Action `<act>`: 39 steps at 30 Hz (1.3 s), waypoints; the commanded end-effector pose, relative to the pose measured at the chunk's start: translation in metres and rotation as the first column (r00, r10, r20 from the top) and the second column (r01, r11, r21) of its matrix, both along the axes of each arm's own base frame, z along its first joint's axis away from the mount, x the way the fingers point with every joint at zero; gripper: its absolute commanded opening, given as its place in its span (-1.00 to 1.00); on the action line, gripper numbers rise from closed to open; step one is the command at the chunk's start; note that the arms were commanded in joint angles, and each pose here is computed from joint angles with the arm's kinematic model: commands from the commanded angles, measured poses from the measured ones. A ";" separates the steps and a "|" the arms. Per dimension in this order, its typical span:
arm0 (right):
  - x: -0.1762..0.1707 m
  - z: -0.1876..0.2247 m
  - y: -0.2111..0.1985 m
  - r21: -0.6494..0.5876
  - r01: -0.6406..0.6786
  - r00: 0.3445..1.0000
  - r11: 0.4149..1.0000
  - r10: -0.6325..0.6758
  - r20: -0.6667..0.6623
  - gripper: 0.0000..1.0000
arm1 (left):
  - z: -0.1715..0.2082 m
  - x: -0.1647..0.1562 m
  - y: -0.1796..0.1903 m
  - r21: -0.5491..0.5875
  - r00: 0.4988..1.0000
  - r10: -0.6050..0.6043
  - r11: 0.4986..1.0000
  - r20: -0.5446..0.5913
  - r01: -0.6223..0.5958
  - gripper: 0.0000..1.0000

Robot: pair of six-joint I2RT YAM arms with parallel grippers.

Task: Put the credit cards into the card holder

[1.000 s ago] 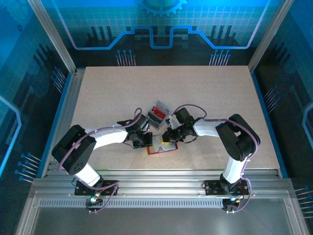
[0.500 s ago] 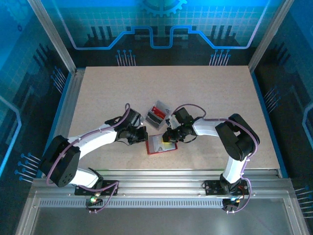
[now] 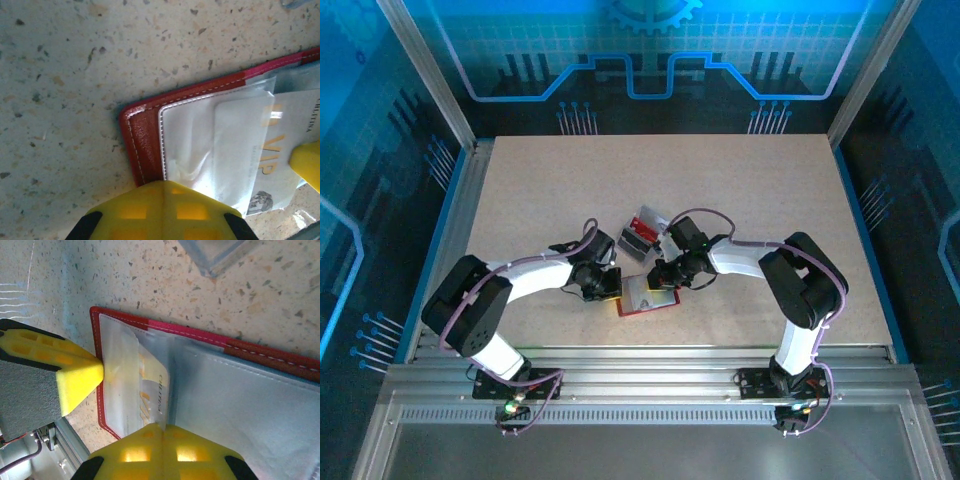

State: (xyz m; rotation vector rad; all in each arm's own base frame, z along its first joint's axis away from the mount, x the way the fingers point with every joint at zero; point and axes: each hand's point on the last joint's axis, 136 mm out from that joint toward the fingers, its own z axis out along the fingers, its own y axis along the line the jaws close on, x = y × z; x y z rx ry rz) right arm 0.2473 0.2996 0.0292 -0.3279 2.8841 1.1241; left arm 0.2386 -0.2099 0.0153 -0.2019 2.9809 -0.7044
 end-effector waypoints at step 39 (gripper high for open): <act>-0.020 0.001 0.013 -0.142 0.086 0.996 0.986 -0.085 0.011 -0.41 | -0.002 -0.013 0.002 0.004 1.000 0.008 1.000 0.017 -0.008 -1.00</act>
